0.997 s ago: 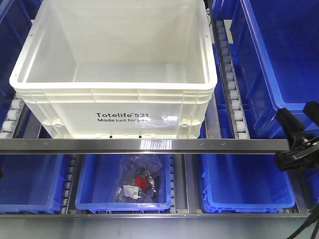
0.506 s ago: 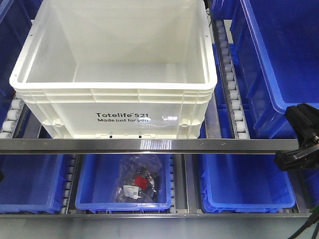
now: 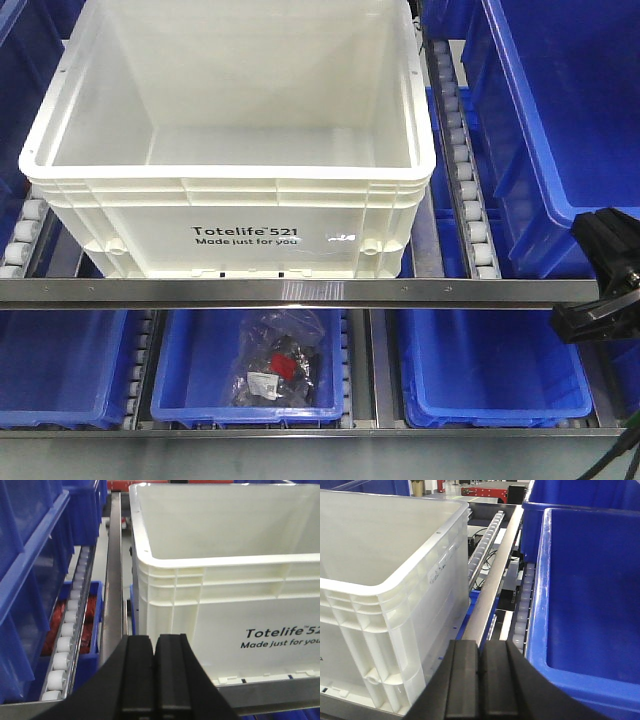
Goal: Place moving items into box and shelve
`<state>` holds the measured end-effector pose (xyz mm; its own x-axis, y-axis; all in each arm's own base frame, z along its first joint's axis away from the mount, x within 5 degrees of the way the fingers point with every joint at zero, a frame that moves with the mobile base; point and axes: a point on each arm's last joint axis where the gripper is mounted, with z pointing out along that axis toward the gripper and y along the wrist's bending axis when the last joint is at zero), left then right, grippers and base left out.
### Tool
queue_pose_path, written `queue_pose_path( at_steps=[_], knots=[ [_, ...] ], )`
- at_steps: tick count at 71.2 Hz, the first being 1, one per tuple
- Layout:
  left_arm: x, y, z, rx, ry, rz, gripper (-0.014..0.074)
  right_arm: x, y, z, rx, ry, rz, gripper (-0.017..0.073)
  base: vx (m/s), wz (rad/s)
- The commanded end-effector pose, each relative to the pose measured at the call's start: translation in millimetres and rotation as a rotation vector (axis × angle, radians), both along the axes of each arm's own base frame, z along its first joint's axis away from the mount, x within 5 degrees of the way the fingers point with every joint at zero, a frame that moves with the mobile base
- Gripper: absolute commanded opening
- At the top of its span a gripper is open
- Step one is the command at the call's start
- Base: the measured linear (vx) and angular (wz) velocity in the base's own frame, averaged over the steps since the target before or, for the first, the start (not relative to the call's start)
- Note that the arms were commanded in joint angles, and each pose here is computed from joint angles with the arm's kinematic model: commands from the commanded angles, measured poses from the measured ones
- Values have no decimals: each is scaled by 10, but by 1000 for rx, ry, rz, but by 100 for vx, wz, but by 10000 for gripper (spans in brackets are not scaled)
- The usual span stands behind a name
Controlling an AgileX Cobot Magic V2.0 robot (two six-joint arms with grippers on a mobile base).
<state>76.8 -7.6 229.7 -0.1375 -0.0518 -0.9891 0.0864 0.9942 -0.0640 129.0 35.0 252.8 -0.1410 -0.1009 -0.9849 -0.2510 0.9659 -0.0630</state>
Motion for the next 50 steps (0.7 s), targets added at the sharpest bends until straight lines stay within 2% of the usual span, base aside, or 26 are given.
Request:
queue_pose_path(
  at_steps=[1,11,15,20,41,50],
  knots=[
    [-85,16,-1,12,-134,7,-27,39,-17,167,9,-103,-28,-17,0,0],
    [-203,19,-390,16,-138,0,-27,39,-17,167,9,-103,-28,-17,0,0],
    [-210,14,-385,50,-105,-10,-27,39,-17,166,9,-102,-27,-17,0,0],
    [-202,14,-391,51,-97,-10,-27,39,-17,167,9,-103,-28,-17,0,0],
    [-203,31,-279,54,-226,12,-27,39,-17,167,9,-104,-28,-16,0,0],
    [-203,28,-273,134,-239,8,-26,39,-17,167,9,-104,-28,-16,0,0]
  ],
)
